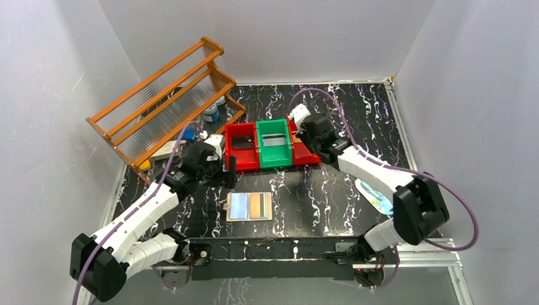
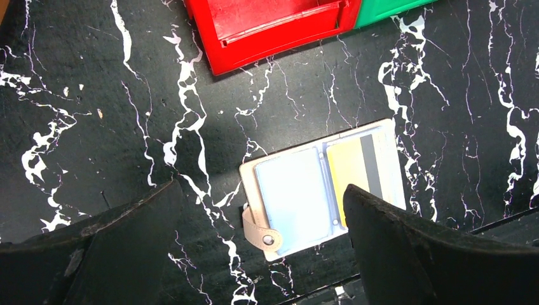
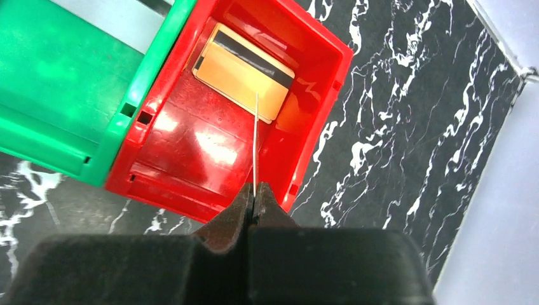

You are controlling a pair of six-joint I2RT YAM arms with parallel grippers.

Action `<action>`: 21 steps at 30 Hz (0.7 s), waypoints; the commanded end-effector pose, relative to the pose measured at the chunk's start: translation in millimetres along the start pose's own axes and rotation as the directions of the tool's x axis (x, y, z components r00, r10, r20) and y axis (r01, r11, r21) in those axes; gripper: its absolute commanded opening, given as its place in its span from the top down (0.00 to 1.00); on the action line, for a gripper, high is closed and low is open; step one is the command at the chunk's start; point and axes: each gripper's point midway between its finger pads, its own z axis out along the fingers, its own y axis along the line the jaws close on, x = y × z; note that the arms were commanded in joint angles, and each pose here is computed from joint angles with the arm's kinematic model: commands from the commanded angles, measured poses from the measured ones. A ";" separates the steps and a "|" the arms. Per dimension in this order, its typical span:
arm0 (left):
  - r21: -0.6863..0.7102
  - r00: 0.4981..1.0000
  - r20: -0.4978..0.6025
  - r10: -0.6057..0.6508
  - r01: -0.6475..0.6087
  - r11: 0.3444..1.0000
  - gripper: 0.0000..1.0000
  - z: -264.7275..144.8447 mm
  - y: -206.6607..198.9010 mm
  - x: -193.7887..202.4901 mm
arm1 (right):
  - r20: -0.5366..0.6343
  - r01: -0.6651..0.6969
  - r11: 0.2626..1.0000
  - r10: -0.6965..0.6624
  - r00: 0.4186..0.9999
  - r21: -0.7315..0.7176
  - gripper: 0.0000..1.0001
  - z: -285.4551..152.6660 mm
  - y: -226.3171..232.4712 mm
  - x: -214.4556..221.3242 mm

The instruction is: Take the credit cards out of the card holder

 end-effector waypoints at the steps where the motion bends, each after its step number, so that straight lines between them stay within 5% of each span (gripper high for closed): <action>1: 0.020 0.999 0.036 0.015 -0.016 1.000 0.02 -8.9 -3.3 -8.1 | 0.035 0.213 0.977 -0.214 0.976 0.024 1.00 20.7 -13.8 -21.7; 11: 0.014 0.998 0.055 0.011 -0.012 1.000 0.02 -11.8 -1.5 -9.9 | 0.193 0.441 0.886 -0.412 0.890 -0.144 1.00 49.0 11.2 -37.6; 21: 0.035 0.999 0.035 0.026 -0.028 0.999 0.02 -10.0 -6.7 -6.5 | 0.134 0.523 0.848 -0.510 0.850 -0.087 1.00 92.2 -11.3 -39.7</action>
